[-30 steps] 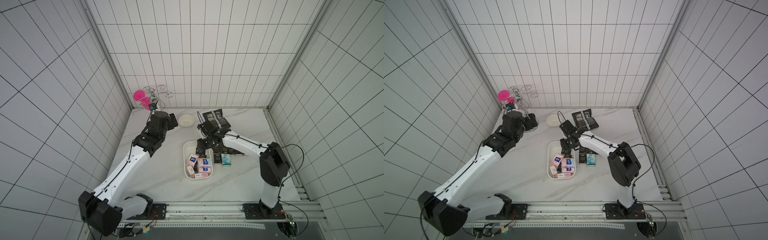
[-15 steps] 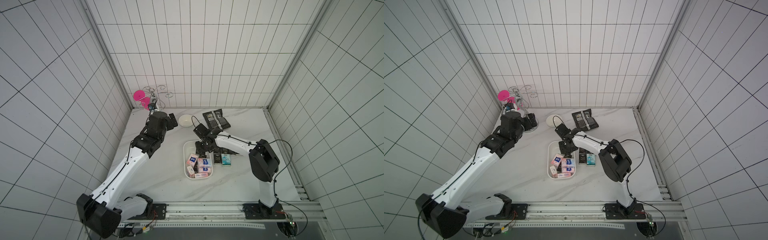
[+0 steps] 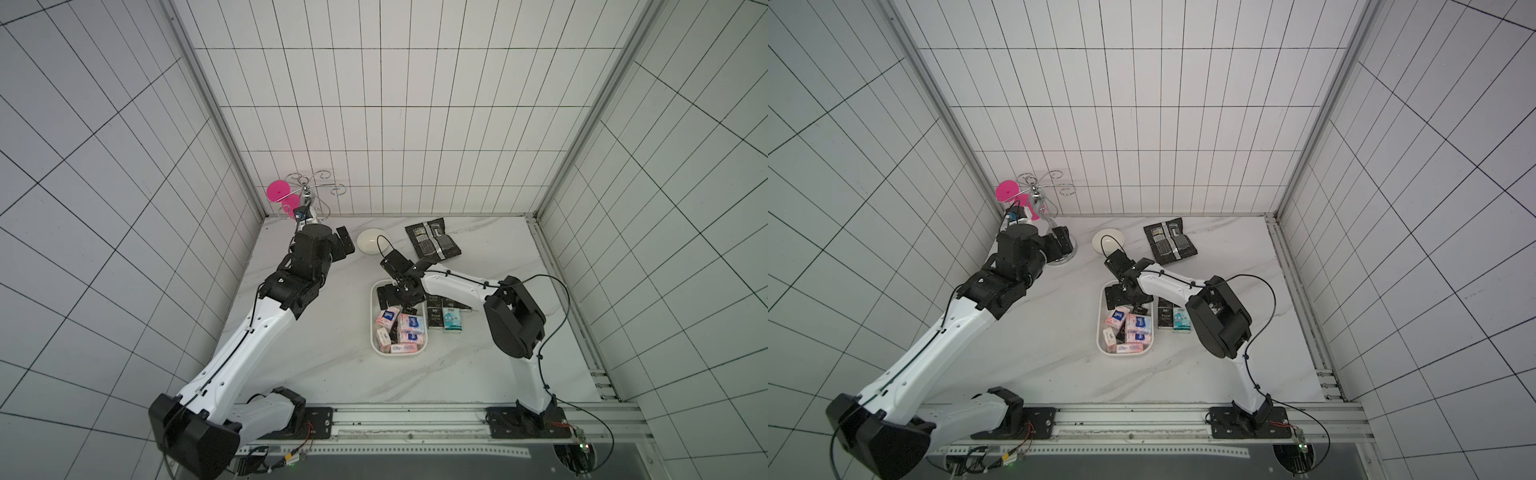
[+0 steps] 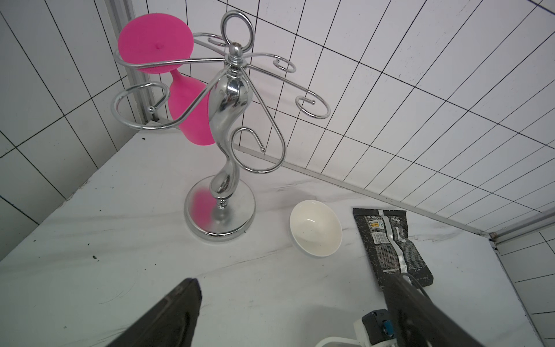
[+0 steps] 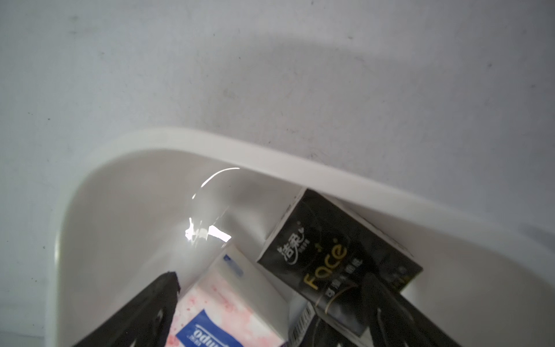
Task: Take the pocket tissues out of the storage box
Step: Pick up the pocket tissues from the storage box.
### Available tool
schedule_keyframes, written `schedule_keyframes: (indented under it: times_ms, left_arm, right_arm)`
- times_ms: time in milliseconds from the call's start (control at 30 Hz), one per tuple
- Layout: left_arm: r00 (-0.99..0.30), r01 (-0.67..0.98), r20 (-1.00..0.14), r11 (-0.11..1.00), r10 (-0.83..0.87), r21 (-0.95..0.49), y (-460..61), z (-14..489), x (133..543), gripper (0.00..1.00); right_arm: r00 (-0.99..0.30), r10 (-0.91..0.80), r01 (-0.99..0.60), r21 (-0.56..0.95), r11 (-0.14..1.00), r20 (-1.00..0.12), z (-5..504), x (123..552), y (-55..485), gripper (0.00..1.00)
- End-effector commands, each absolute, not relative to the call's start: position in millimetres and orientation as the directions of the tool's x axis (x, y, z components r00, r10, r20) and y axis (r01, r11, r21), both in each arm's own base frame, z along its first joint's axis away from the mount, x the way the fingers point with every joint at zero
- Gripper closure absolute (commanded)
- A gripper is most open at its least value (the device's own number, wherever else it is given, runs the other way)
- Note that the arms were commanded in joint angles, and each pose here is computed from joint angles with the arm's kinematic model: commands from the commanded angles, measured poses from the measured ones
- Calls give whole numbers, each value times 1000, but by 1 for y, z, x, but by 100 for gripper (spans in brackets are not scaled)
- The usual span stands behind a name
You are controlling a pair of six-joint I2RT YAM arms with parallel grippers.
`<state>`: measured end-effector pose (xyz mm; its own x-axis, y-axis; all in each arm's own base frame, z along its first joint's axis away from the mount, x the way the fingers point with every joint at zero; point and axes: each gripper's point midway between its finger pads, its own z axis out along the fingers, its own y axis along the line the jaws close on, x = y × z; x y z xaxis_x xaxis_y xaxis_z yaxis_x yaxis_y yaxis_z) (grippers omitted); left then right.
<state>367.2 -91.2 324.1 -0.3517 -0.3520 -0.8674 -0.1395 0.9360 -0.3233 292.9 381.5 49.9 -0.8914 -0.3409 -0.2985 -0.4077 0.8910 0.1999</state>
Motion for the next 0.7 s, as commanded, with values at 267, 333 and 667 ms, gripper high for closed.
schedule_keyframes:
  times_ms: [267, 333, 667]
  left_arm:
    - [-350, -138, -869, 937, -350, -322, -93, 325, 368, 1]
    - [-349, -143, -870, 937, -348, -318, -92, 325, 368, 1]
    - [-337, -164, -878, 940, -339, -300, -85, 328, 369, 1]
  right_arm:
    - [-865, -360, -437, 171, 883, -350, 63, 293, 379, 1]
    - [-856, -356, -437, 156, 886, -376, 75, 294, 374, 1]
    - [-699, -344, -352, -117, 929, -627, 165, 314, 313, 1]
